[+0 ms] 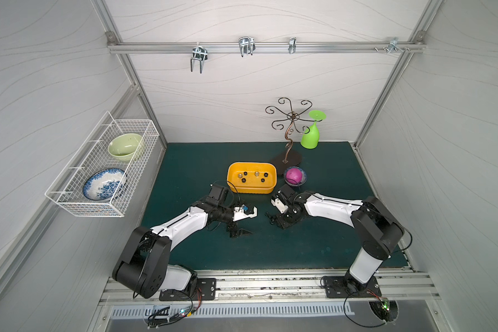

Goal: Put the nuts on the desktop into the storage box
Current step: Pick up the nut from the center of the board, then place the nut in the storage box, then pick up the nut from the center of the board.

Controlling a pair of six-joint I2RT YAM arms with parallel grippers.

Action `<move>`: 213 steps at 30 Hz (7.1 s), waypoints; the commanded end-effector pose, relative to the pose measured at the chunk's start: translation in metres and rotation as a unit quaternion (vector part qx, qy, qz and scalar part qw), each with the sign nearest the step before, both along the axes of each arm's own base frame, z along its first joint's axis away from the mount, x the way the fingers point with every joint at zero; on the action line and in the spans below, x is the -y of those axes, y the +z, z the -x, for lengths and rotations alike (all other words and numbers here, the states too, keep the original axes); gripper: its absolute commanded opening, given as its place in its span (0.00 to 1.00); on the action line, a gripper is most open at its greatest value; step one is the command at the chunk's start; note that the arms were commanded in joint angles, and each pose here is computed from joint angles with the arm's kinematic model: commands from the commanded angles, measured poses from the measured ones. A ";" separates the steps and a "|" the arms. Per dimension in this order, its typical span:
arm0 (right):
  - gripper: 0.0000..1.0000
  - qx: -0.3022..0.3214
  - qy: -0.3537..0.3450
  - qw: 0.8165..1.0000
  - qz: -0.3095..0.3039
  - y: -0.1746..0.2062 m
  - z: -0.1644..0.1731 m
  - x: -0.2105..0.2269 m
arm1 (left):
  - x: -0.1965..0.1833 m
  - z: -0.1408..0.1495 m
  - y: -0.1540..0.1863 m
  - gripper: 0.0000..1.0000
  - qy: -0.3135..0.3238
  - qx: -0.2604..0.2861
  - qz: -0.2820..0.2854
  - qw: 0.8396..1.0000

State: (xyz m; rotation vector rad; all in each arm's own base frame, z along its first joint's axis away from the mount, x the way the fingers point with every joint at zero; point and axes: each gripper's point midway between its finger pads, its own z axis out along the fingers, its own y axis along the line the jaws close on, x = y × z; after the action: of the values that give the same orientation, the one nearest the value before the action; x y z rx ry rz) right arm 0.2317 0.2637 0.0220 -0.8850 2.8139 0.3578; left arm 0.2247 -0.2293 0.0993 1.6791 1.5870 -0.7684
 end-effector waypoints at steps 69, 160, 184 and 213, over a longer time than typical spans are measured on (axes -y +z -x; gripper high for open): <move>0.00 0.012 -0.380 0.856 -0.351 0.145 -0.176 -0.131 | -0.082 -0.148 0.115 0.98 0.239 -0.038 0.110 0.964; 0.37 0.053 -0.499 0.799 -0.332 0.060 -0.285 -0.145 | -0.094 -0.208 0.056 0.98 0.293 -0.069 0.070 0.951; 0.45 0.221 -0.343 0.885 -0.226 0.187 -0.190 -0.082 | -0.096 -0.150 0.148 0.98 0.319 -0.132 0.124 0.930; 0.64 0.071 -0.027 0.992 -0.097 0.113 0.014 -0.001 | -0.065 -0.026 0.059 0.98 0.173 -0.108 0.072 0.976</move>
State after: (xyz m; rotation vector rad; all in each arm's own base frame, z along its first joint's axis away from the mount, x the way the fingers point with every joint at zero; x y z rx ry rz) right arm 0.2305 0.2631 0.1469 -0.7127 2.5703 0.5108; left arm 0.2507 -0.1602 0.1624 1.0748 1.9388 -1.0007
